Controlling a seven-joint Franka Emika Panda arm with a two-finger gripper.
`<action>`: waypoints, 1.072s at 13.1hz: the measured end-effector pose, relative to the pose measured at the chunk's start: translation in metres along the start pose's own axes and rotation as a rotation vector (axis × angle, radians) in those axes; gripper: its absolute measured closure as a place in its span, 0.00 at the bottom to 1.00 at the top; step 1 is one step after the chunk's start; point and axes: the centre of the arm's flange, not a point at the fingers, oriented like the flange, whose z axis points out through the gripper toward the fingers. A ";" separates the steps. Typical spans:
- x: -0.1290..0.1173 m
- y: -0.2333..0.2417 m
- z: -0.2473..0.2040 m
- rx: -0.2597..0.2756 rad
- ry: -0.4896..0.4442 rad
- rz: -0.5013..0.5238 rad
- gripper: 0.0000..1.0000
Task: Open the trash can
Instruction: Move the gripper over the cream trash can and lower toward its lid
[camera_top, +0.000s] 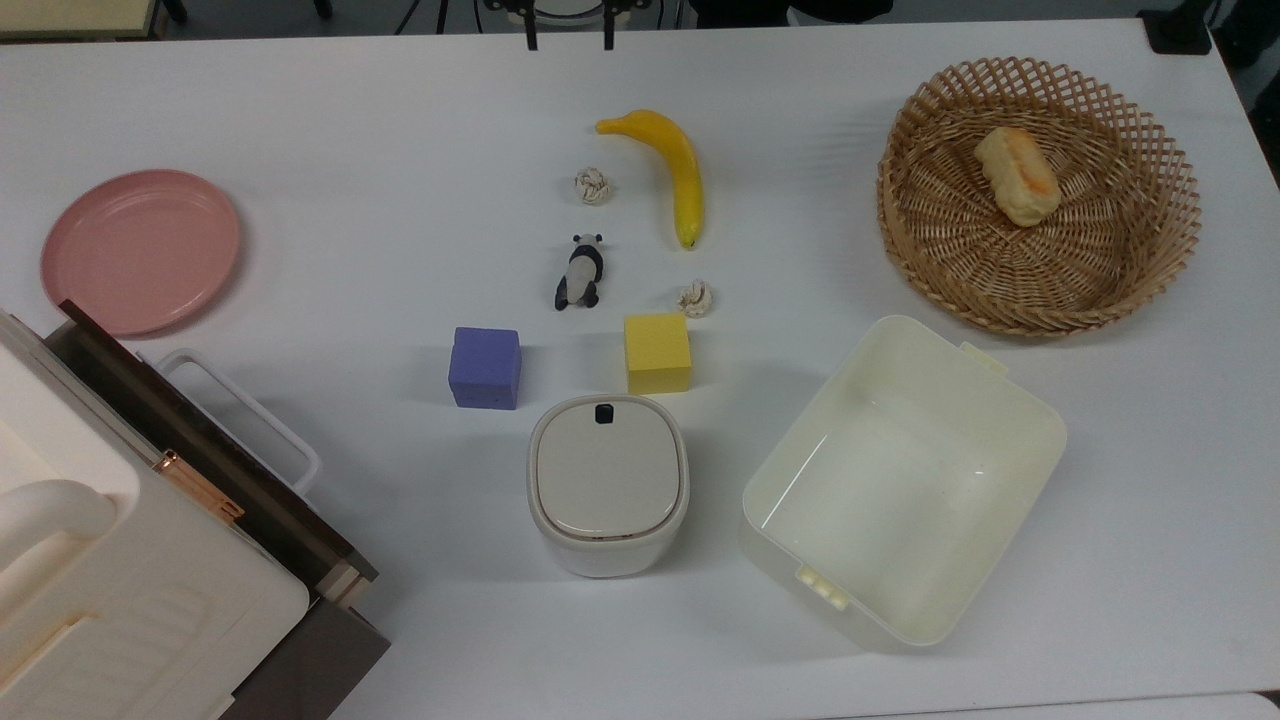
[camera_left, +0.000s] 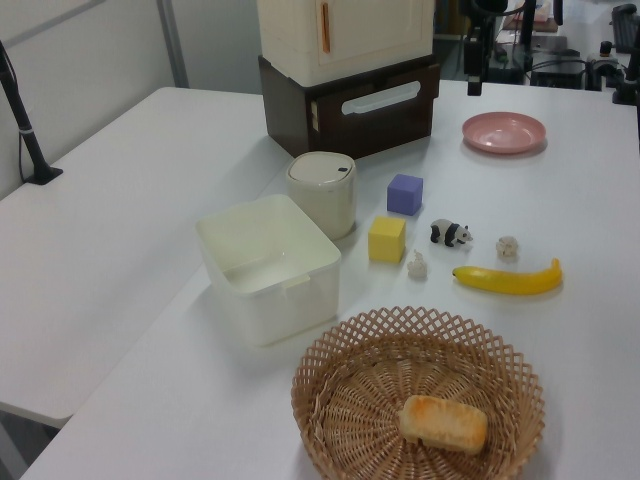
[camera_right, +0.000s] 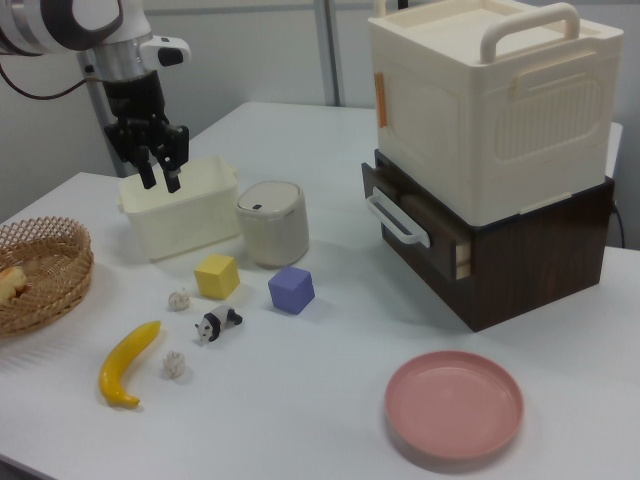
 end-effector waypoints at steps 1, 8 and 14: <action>0.000 0.000 0.000 0.000 0.000 0.000 0.56; 0.000 0.001 0.000 0.000 0.000 0.001 0.99; 0.007 0.000 0.004 0.000 0.019 0.001 0.99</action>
